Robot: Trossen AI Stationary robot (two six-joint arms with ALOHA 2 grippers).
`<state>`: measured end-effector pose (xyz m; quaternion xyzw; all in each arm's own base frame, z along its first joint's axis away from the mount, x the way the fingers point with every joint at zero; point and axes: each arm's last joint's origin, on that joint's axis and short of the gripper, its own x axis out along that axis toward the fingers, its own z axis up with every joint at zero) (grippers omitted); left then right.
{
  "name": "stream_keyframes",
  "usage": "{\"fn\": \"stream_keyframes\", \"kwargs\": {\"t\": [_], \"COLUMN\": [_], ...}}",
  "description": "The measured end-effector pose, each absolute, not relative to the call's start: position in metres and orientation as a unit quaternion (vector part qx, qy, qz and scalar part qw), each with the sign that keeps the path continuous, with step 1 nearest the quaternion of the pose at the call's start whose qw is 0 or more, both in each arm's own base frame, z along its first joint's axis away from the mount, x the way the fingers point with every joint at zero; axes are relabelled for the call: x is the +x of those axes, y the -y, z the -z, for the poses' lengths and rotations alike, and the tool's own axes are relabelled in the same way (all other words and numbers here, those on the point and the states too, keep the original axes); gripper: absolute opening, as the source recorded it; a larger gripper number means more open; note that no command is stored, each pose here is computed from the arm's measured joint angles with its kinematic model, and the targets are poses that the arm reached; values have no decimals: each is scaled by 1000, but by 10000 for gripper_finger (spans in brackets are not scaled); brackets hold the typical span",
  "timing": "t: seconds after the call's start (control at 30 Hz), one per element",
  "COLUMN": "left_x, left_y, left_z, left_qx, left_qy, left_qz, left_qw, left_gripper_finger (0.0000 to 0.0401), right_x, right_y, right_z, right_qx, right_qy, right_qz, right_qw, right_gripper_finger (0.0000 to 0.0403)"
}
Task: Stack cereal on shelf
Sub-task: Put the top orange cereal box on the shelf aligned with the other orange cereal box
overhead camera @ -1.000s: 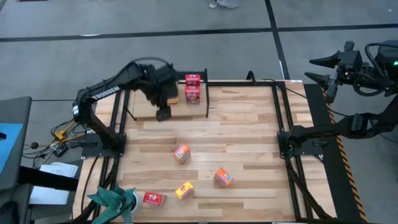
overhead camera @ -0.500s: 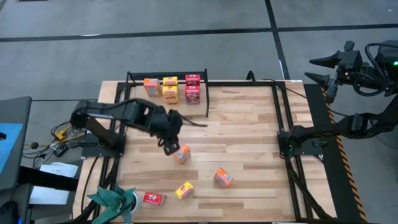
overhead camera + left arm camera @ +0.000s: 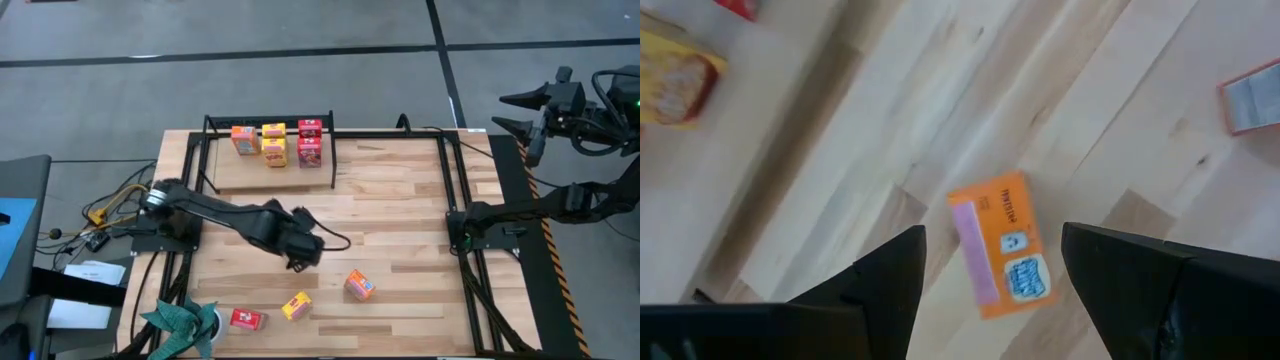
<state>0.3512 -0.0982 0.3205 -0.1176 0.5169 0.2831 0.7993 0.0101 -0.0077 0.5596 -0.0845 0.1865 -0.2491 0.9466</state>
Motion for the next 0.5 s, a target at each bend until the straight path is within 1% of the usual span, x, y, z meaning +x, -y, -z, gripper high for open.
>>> {"fn": "stream_keyframes", "kwargs": {"t": [0.2,0.37,0.5], "left_x": [366,363,359], "left_y": [104,98,95], "left_z": [-299,-304,-312], "left_qx": [-132,-156,-188], "left_qy": [-541,-539,-536], "left_qz": [-266,-281,-276], "left_qw": [787,778,775], "left_gripper_finger": [225,225,225], "right_x": [10,10,10], "right_y": [8,8,8], "right_z": [-560,-560,-560], "right_qx": [-84,-84,-84], "right_qy": [-187,-186,-186], "right_qz": [249,249,249], "right_qw": [947,947,947], "right_gripper_finger": [232,232,232]}}
